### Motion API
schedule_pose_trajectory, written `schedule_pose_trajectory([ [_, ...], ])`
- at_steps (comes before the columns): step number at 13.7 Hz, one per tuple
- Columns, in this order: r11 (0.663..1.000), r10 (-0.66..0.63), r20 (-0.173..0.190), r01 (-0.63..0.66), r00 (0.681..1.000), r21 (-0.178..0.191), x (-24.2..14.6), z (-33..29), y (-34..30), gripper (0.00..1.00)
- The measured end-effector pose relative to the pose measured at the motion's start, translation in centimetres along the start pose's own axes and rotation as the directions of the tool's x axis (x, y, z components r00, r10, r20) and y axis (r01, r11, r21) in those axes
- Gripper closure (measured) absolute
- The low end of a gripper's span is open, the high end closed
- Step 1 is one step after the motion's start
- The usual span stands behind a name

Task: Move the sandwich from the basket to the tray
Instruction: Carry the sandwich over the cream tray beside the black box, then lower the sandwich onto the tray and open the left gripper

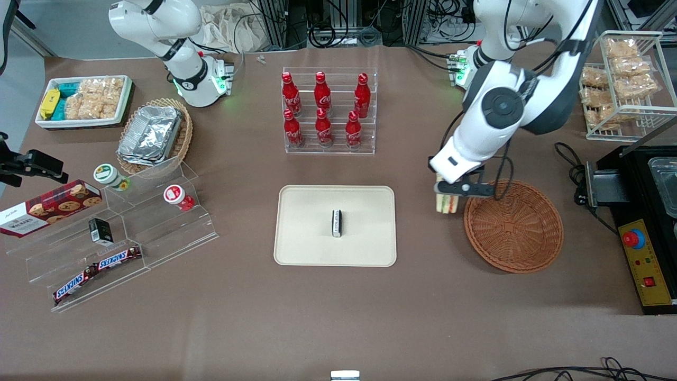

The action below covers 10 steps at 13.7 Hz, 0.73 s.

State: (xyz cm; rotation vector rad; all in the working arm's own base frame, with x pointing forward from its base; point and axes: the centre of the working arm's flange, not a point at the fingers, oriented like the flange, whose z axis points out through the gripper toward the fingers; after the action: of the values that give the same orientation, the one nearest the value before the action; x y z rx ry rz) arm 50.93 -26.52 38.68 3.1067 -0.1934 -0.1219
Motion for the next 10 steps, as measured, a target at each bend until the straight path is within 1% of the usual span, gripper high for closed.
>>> schedule_pose_trajectory([
  [2, 1.000, 0.020, -0.010, -0.020, 1.000, -0.024, 1.5, 2.5, 2.1, 0.79],
  [6, 0.996, 0.010, -0.067, -0.016, 0.998, -0.085, 3.2, 8.6, 6.2, 0.79],
  [8, 0.995, -0.004, -0.070, -0.003, 0.998, -0.103, 3.7, 10.4, 7.7, 0.79],
  [10, 0.994, -0.009, -0.062, 0.002, 0.998, -0.113, 4.5, 11.5, 9.0, 0.79],
])
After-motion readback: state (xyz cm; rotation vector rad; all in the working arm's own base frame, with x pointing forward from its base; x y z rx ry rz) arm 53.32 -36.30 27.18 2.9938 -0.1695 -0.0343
